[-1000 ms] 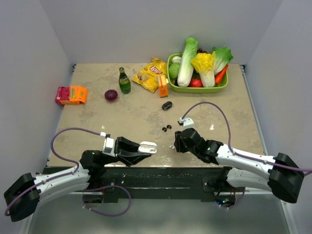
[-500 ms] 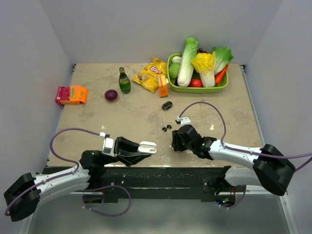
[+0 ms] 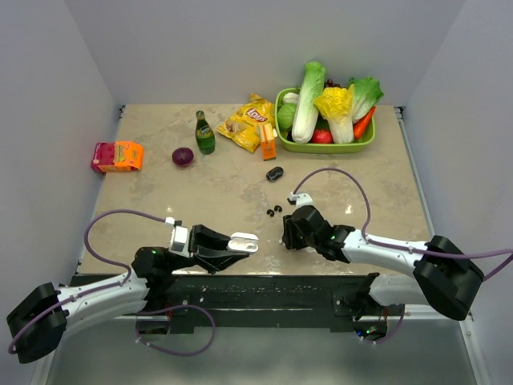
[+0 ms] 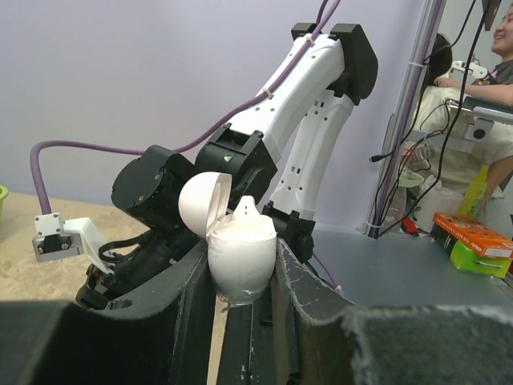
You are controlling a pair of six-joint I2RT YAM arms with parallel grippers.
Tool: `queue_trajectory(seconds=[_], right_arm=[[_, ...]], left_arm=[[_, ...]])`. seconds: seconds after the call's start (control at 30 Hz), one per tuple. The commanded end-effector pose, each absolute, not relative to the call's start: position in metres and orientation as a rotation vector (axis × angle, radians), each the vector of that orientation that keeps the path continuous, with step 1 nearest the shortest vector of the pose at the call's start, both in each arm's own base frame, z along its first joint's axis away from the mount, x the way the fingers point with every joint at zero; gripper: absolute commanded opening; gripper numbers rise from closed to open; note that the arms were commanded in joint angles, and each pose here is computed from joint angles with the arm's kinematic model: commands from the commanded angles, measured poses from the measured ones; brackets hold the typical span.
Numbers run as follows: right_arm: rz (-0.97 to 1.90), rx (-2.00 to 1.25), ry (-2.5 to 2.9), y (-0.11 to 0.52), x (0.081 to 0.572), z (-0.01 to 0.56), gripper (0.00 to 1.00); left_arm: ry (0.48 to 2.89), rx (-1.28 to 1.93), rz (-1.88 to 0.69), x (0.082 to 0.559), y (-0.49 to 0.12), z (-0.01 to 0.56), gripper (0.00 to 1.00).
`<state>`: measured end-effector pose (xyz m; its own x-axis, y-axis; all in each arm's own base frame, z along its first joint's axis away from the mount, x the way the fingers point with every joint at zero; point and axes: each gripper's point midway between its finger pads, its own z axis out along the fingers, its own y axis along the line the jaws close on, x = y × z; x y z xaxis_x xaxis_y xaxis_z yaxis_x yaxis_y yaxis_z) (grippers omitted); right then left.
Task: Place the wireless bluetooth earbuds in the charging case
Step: Pick up the earbud from the center of the board.
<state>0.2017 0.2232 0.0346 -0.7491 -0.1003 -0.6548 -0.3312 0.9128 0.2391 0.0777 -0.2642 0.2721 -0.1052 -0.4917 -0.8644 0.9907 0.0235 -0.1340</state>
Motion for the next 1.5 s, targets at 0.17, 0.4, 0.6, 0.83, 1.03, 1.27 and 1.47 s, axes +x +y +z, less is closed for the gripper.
queue_trajectory(seconds=[0.17, 0.4, 0.6, 0.83, 1.03, 1.27, 1.47], right_arm=[[0.463, -0.321, 2.403, 0.233, 0.208, 0.037, 0.40], [0.473, -0.345, 2.408, 0.236, 0.207, 0.035, 0.40], [0.484, -0.371, 2.430, 0.239, 0.203, 0.030, 0.41], [0.489, -0.392, 2.447, 0.242, 0.202, 0.025, 0.41], [0.502, -0.411, 2.448, 0.245, 0.201, 0.025, 0.36], [0.537, -0.428, 2.450, 0.247, 0.196, 0.025, 0.33], [0.568, -0.416, 2.438, 0.248, 0.194, 0.029, 0.22]], left_arm=[[0.931, 0.717, -1.456, 0.072, -0.256, 0.255, 0.00], [0.935, 0.718, -1.462, 0.072, -0.256, 0.254, 0.00], [0.936, 0.724, -1.473, 0.071, -0.258, 0.253, 0.00], [0.940, 0.727, -1.478, 0.070, -0.258, 0.251, 0.00], [0.943, 0.728, -1.482, 0.070, -0.258, 0.250, 0.00], [0.944, 0.730, -1.486, 0.069, -0.259, 0.250, 0.00], [0.947, 0.732, -1.486, 0.070, -0.260, 0.250, 0.00]])
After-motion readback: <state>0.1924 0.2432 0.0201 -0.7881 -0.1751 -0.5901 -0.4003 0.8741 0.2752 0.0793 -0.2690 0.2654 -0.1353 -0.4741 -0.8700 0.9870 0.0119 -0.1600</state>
